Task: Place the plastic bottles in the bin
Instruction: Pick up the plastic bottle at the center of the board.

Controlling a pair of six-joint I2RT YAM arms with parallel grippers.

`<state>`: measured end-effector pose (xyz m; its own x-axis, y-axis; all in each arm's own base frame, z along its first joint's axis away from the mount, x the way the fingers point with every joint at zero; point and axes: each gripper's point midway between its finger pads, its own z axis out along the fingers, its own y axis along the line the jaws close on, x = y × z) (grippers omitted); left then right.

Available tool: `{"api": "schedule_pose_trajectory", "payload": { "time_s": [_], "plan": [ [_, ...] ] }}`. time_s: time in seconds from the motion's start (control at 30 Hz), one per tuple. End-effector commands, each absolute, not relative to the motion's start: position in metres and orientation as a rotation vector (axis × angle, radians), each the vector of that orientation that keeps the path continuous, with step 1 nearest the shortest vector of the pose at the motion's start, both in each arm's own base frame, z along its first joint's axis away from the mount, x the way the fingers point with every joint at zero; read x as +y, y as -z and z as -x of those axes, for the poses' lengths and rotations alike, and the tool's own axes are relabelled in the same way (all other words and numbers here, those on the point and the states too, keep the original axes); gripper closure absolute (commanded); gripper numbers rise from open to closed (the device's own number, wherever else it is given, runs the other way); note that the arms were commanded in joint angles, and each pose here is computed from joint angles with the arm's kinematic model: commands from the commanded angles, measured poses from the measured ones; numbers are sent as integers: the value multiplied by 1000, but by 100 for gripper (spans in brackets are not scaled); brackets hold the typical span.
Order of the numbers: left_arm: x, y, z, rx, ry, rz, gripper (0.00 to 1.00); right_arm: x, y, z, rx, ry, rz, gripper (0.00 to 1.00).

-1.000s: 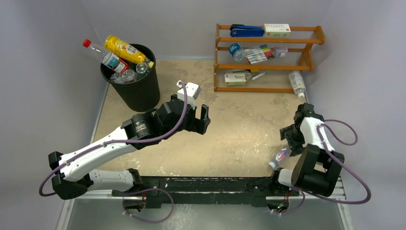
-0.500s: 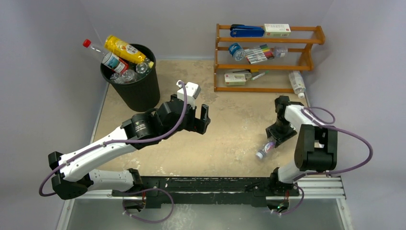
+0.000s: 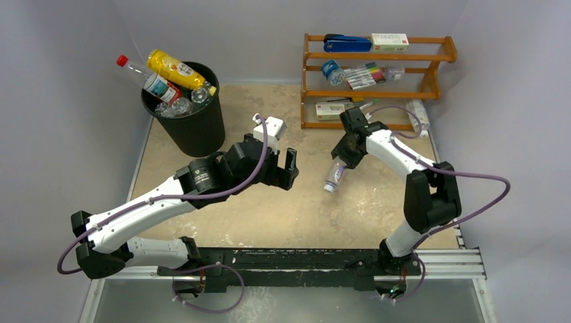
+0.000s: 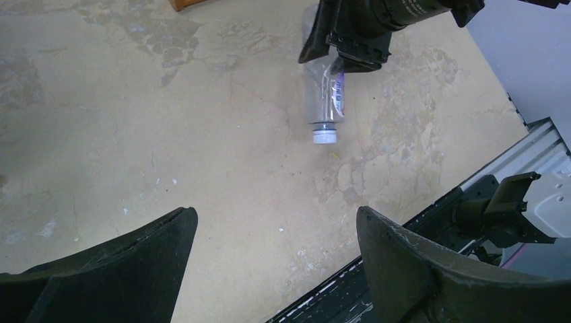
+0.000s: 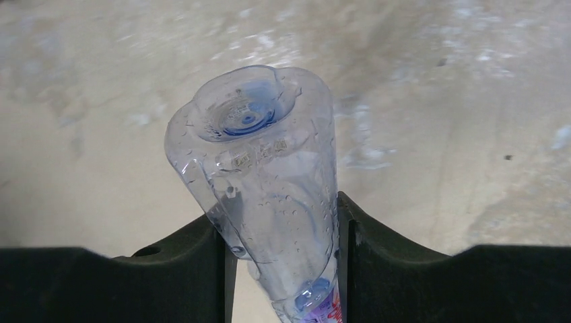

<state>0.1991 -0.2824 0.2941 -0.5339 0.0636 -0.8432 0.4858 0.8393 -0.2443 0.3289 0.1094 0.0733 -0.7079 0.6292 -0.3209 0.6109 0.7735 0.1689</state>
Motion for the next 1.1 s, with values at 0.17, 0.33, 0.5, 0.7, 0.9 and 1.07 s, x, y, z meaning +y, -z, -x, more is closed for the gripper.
{"api": "schedule_pose_trajectory", "payload": {
  "time_s": [0.17,0.33,0.5,0.7,0.9,1.07],
  "plan": [
    [-311,-314,-198,2053,732,-379,5,141,-158,-339,2428,-427,-596,70],
    [-326,-310,-199,2064,778,-367,5,148,-189,-328,2379,-525,-435,70],
    [-345,-309,-195,2067,863,-389,5,156,-215,-317,2332,-622,-319,70],
    [-352,-311,-194,2052,903,-398,5,173,-241,-307,2271,-772,-226,69],
    [-354,-320,-198,2021,905,-388,5,196,-258,-302,2237,-961,-171,69],
    [-358,-323,-200,2009,914,-397,5,206,-270,-305,2209,-1025,-139,68]
  ]
}}
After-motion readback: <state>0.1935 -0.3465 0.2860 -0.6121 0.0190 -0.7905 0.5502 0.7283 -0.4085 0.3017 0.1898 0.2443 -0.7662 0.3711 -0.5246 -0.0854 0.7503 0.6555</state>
